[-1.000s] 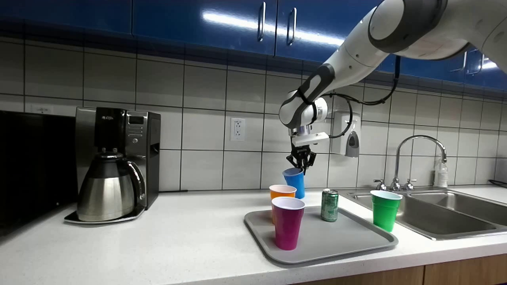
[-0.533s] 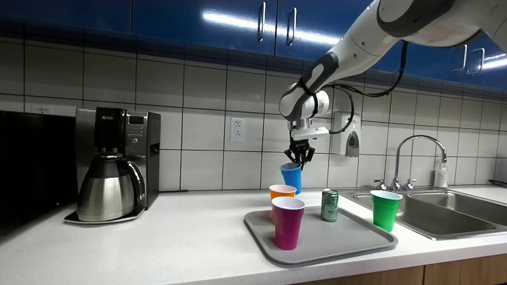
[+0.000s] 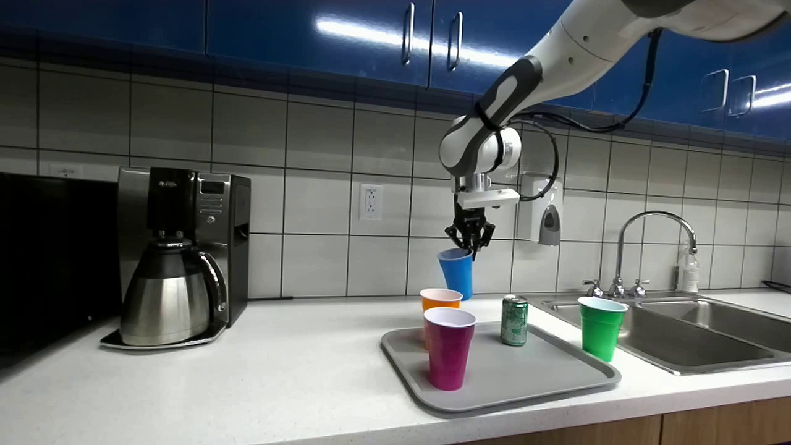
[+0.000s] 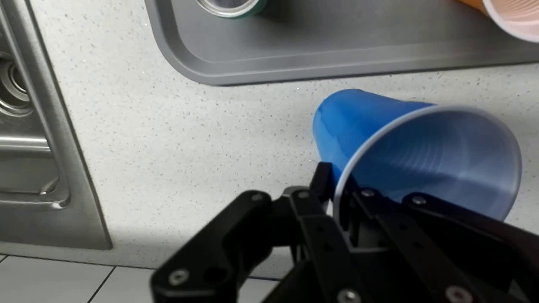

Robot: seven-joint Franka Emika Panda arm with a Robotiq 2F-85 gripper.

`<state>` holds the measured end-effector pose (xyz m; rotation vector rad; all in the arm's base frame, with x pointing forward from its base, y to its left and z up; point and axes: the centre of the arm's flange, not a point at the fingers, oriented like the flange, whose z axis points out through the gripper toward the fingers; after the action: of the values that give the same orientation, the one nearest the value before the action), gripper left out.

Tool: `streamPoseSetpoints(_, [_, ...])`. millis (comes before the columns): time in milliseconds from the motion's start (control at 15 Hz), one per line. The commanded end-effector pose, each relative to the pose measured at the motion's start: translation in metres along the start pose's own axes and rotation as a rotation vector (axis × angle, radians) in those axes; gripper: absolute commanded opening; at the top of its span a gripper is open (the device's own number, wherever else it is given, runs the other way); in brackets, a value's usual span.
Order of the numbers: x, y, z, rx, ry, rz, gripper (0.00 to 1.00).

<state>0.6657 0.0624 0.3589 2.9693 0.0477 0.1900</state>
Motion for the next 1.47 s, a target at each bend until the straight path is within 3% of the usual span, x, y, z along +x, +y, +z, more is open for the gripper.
streamPoseSetpoints(0, [-0.034,0.006,-0.025,0.021,0.013,-0.021,0.02])
streamPoseSetpoints(600, [-0.077,0.012,-0.062,0.036,0.022,-0.045,0.02])
streamPoseSetpoints(1400, [-0.145,0.011,-0.039,0.085,-0.090,-0.093,0.02])
